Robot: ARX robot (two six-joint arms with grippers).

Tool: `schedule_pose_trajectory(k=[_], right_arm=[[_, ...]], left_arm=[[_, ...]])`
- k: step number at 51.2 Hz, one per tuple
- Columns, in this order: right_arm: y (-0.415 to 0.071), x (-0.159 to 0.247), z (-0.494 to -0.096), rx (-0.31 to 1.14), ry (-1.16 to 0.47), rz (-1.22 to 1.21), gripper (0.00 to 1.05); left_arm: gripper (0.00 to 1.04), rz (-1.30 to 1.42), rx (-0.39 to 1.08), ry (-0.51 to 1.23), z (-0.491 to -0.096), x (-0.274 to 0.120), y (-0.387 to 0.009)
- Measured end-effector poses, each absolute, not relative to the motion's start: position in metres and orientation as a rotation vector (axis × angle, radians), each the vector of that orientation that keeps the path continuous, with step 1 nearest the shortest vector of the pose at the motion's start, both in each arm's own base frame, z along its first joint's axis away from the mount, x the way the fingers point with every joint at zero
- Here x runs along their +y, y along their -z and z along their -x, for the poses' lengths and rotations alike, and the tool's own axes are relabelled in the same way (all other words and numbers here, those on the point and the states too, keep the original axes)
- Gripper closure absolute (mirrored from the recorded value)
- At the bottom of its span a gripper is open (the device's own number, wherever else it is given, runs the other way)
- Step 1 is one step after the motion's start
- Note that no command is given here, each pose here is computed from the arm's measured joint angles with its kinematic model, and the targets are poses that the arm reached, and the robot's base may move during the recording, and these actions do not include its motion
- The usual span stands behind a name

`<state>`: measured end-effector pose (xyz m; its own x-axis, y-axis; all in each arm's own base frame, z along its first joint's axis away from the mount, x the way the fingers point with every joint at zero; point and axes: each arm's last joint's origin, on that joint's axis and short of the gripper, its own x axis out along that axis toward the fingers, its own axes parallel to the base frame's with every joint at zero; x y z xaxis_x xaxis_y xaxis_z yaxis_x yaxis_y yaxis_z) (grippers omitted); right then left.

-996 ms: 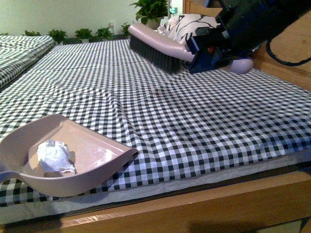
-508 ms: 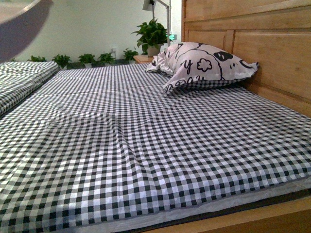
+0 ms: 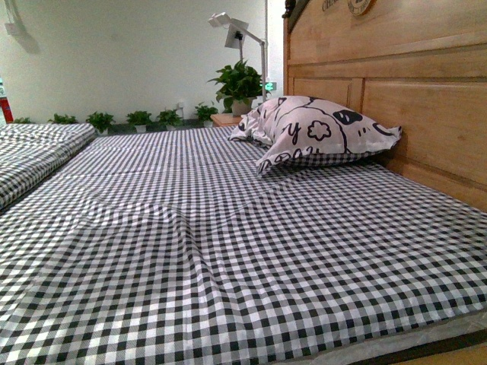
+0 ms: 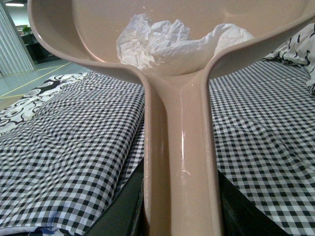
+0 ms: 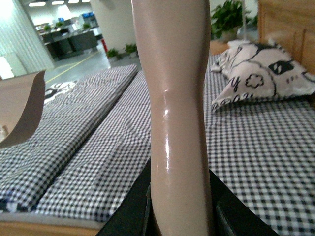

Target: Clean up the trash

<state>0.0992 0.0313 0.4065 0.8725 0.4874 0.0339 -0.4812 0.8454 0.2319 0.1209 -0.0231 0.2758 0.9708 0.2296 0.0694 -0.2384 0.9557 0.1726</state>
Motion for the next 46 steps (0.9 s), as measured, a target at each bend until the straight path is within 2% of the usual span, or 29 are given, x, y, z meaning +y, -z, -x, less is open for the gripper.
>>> schedule_pose_trajectory(k=[8, 24, 46], right_arm=[[-0.41, 0.03, -0.096, -0.024, -0.427, -0.238, 0.85], [-0.403, 0.028, -0.101, -0.007, -0.345, -0.206, 0.85], [-0.403, 0.027, -0.1, -0.012, -0.34, -0.189, 0.85]], left_arm=[[0.79, -0.158, -0.061, -0.252, -0.107, -0.027, -0.27], [0.79, -0.14, -0.057, -0.22, -0.099, -0.033, -0.26], [0.79, -0.134, -0.059, -0.222, -0.099, -0.033, -0.26]])
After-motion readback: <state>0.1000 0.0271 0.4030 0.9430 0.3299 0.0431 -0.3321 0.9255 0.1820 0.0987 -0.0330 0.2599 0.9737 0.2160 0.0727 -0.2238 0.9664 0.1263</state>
